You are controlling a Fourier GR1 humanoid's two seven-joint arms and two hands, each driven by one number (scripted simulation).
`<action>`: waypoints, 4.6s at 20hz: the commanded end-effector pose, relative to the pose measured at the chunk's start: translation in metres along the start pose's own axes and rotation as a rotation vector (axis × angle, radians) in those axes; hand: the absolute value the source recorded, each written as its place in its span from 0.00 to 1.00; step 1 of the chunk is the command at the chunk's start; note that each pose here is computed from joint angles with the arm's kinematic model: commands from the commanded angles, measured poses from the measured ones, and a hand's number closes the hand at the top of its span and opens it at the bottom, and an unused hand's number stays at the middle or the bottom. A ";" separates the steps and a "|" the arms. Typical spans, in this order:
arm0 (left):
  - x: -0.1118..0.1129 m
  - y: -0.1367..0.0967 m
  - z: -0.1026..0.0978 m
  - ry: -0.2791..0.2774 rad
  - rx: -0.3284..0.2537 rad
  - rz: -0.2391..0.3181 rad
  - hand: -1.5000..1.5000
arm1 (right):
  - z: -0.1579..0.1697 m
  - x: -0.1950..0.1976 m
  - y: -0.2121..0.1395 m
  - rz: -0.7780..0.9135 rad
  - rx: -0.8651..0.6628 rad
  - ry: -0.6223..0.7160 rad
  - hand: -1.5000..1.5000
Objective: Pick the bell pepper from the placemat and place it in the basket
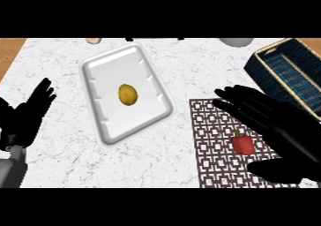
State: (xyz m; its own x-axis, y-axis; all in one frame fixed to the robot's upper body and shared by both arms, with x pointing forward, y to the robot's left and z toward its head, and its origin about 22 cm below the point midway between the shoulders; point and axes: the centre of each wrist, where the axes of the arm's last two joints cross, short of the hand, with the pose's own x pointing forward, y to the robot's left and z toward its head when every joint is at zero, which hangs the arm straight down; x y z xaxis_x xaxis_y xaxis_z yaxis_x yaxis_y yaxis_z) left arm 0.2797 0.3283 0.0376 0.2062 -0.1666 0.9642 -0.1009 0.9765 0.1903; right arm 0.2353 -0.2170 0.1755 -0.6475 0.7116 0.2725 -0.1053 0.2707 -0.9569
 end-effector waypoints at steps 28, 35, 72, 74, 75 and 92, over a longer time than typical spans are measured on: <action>0.002 -0.012 -0.012 -0.026 -0.043 -0.007 0.50 | 0.087 -0.050 -0.063 -0.148 0.223 0.173 0.00; -0.001 -0.007 -0.005 -0.015 -0.049 0.016 0.50 | 0.081 -0.072 0.012 -0.169 0.138 0.142 0.00; 0.001 -0.022 -0.012 -0.028 -0.031 0.011 0.50 | 0.053 -0.120 0.107 -0.205 0.296 0.108 0.00; -0.004 0.004 0.010 -0.014 -0.037 0.009 0.50 | 0.059 -0.138 0.130 -0.156 0.299 0.141 0.00; 0.010 -0.016 -0.015 -0.009 -0.029 -0.006 0.50 | 0.072 -0.125 0.119 -0.158 0.285 0.141 0.00; 0.003 -0.012 -0.007 -0.003 -0.038 0.003 0.50 | 0.051 -0.127 0.181 0.023 0.362 0.123 1.00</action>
State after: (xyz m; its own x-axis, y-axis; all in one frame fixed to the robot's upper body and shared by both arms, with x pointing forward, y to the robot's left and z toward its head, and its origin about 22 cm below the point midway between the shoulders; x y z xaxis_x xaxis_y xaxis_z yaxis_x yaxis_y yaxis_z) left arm 0.2909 0.3160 0.0426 0.1890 -0.1587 0.9691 -0.0611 0.9830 0.1729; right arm 0.2686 -0.2995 -0.0155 -0.5484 0.7957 0.2572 -0.3651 0.0488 -0.9297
